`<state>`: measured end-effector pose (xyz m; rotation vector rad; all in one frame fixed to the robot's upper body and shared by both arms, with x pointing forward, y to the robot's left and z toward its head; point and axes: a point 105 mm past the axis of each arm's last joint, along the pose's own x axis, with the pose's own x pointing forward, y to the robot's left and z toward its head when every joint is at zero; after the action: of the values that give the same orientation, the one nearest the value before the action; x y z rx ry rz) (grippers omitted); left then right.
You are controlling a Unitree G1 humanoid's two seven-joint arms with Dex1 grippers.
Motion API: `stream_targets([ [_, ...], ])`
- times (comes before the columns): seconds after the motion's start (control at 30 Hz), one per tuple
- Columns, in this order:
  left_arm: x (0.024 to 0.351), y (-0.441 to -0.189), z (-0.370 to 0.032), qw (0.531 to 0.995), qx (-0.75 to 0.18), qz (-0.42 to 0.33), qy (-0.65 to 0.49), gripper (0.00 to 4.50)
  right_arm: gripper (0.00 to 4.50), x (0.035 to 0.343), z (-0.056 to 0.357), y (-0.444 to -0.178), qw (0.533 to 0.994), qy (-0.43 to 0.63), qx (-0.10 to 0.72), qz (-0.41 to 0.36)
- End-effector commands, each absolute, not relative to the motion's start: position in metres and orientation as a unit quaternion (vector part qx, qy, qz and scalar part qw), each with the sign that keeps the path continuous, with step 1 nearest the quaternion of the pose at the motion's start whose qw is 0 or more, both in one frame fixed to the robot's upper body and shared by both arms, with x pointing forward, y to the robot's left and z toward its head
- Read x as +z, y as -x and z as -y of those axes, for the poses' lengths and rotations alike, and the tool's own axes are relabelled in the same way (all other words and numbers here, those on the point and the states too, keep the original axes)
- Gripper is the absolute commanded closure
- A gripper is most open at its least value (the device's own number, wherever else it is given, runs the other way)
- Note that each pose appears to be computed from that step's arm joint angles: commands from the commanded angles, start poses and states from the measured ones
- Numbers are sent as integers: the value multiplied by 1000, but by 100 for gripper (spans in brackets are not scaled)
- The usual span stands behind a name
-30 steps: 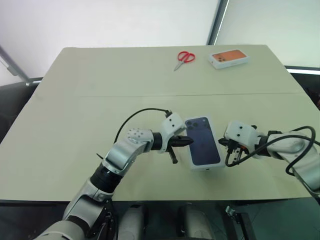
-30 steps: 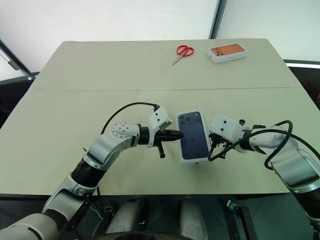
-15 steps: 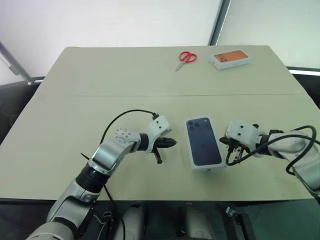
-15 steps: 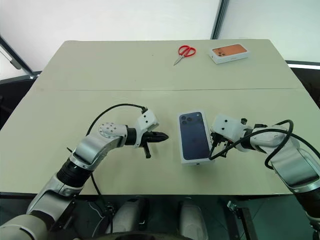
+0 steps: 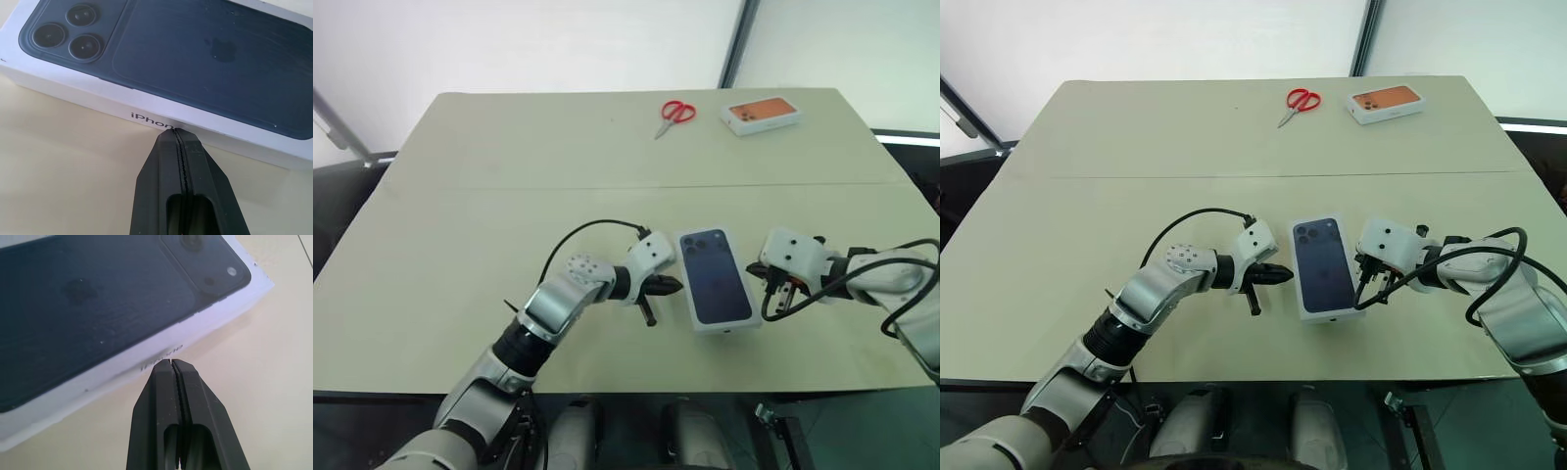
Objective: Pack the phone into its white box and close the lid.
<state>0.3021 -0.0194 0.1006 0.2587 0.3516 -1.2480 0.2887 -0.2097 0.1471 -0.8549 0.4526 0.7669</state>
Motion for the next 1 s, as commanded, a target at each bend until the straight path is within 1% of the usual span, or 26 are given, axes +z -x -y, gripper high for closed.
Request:
stream_targets([
  [0.03, 117, -301, 24, 794, -586, -128, -105, 450, 448, 159, 206, -288, 817, 410, 358, -191],
  [0.43, 121, -302, 28, 803, -579, -119, -83, 450, 448, 157, 206, -287, 814, 411, 362, -195],
  [0.67, 129, -297, 37, 800, -590, -99, -57, 450, 448, 155, 208, -287, 814, 409, 360, -198],
  [1.0, 135, -293, 43, 795, -598, -89, -44, 450, 448, 149, 211, -287, 819, 400, 355, -207],
])
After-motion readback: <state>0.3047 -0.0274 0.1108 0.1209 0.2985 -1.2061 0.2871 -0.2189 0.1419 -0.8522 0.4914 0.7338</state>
